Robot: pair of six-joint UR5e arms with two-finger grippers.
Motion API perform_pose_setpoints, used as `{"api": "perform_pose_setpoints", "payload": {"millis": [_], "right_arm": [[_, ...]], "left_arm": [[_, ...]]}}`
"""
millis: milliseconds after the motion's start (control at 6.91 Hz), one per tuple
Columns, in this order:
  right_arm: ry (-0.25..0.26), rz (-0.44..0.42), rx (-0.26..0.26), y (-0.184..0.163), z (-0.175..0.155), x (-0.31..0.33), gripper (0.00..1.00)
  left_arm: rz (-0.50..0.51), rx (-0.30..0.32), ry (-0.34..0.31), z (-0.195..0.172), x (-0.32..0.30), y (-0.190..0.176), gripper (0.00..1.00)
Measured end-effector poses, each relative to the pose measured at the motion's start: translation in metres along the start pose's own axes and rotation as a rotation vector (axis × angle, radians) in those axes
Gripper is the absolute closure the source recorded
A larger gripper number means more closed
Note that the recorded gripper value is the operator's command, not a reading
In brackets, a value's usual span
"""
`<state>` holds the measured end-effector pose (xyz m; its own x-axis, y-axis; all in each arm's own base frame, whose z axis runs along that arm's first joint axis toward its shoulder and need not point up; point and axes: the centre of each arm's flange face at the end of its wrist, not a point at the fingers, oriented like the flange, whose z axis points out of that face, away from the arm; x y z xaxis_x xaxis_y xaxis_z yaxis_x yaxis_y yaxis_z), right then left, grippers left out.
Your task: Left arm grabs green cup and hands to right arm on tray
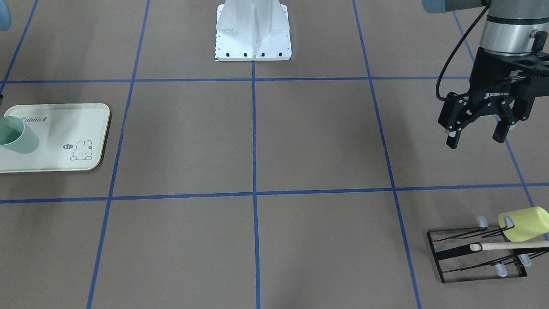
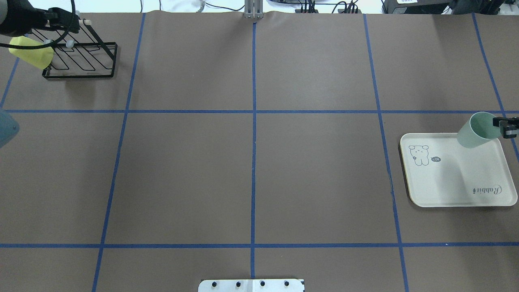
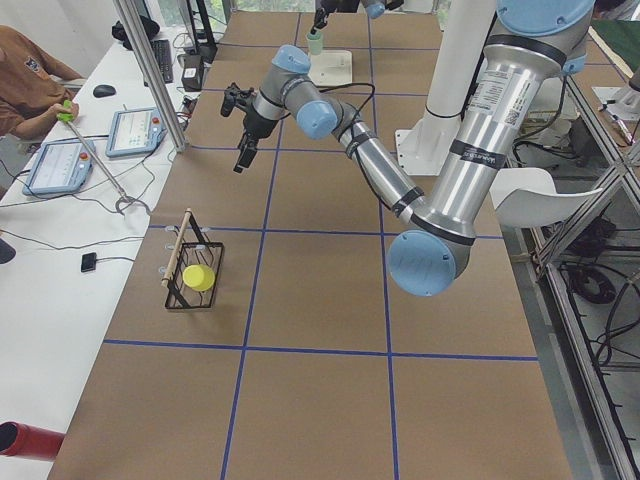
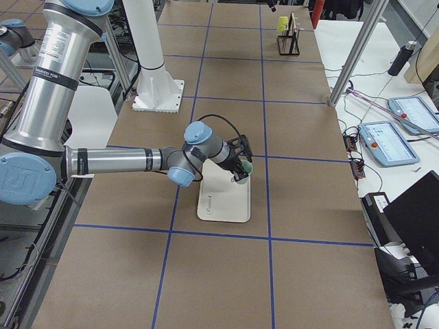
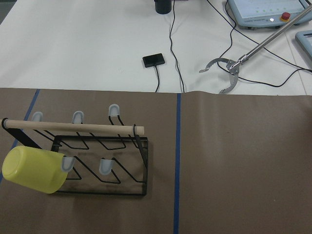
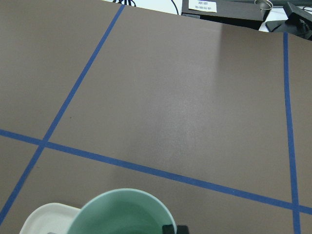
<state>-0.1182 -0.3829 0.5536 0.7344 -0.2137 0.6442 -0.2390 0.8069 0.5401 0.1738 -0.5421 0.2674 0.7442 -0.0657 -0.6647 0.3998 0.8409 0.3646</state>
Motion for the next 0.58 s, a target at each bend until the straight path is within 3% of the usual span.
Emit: {"api": "perform_pose_setpoints", "payload": {"millis": [289, 434, 579], "right_arm": [[-0.005, 0.001, -0.029, 0.022, 0.009, -0.003, 1.0], [-0.006, -0.003, -0.046, 0.029, 0.013, -0.002, 0.92], [-0.004, -0.007, -0.06, 0.035, 0.018, -0.002, 0.69]], "left_arm": [[0.006, -0.002, -0.008, 0.002, -0.005, -0.001, 0.0], [0.006, -0.004, -0.011, 0.003, -0.007, 0.0, 0.0], [0.005, -0.007, -0.014, 0.006, -0.008, 0.0, 0.0]]}}
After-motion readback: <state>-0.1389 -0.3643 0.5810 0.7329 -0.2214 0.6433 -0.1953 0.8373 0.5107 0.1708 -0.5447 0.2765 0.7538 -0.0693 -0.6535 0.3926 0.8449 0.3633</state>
